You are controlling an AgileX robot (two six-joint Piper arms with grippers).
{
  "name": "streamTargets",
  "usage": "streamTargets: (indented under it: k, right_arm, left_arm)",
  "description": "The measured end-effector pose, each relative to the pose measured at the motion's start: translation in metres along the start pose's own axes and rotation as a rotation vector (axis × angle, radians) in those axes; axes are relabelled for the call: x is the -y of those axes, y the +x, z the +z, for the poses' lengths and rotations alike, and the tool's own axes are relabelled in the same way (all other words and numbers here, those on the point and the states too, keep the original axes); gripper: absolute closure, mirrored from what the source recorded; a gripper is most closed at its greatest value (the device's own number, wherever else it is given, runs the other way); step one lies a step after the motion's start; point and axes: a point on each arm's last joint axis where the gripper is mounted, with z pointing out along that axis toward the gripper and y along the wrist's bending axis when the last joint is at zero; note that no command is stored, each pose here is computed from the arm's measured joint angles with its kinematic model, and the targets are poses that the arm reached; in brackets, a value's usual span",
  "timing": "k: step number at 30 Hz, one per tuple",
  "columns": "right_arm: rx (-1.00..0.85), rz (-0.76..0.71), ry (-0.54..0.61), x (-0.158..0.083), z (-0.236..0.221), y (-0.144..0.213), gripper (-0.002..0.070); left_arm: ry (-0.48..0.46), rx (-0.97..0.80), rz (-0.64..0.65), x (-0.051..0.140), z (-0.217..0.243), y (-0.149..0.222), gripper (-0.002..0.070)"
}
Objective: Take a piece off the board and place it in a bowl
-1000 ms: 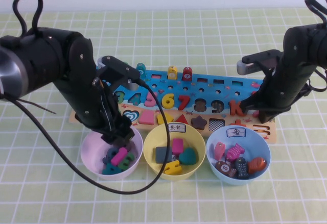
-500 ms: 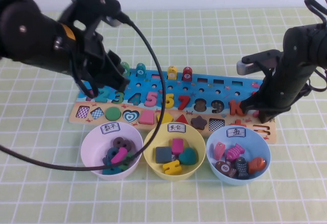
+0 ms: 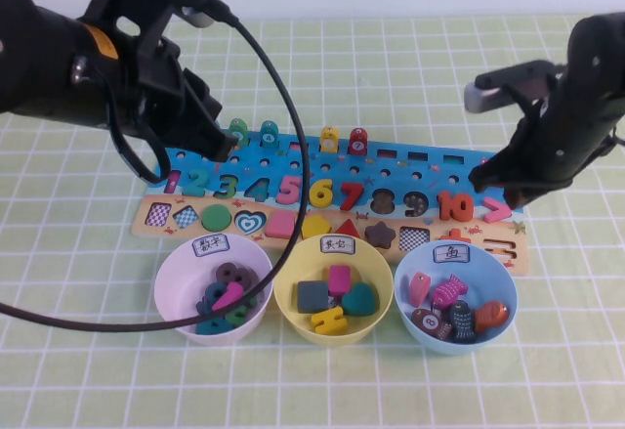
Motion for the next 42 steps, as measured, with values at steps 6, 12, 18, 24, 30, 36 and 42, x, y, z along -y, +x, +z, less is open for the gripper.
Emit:
streamTargets:
  k: [6,12,18,24,30,36,42]
  right_arm:
    - [0.166,0.004,-0.008,-0.003,-0.058,0.002,0.0695]
    - [0.527,0.037,-0.037,-0.008,-0.123,0.02,0.0695]
    - [0.843,0.096,-0.064,-0.009,-0.16,0.06,0.0695]
    - [0.964,0.11,-0.069,-0.012,-0.171,0.1,0.0695]
    - [1.024,0.07,-0.11,-0.025,-0.178,0.125,0.0695]
    - [1.129,0.031,-0.151,-0.037,-0.184,0.136,0.0695]
    - [1.105,0.022,-0.16,-0.04,-0.181,0.137,0.0695]
  left_arm:
    - [-0.04,0.053,0.015,0.0,0.0,0.01,0.0671]
    - [-0.081,0.13,0.005,0.013,-0.006,0.068,0.0676]
    - [-0.128,0.347,-0.043,0.023,-0.061,0.098,0.0676]
    - [-0.139,0.462,-0.09,0.031,-0.119,0.114,0.0678]
    - [-0.126,0.442,-0.108,0.039,-0.146,0.136,0.0678]
    - [-0.119,0.467,-0.136,0.044,-0.167,0.152,0.0678]
    - [-0.122,0.542,-0.174,0.051,-0.168,0.177,0.0678]
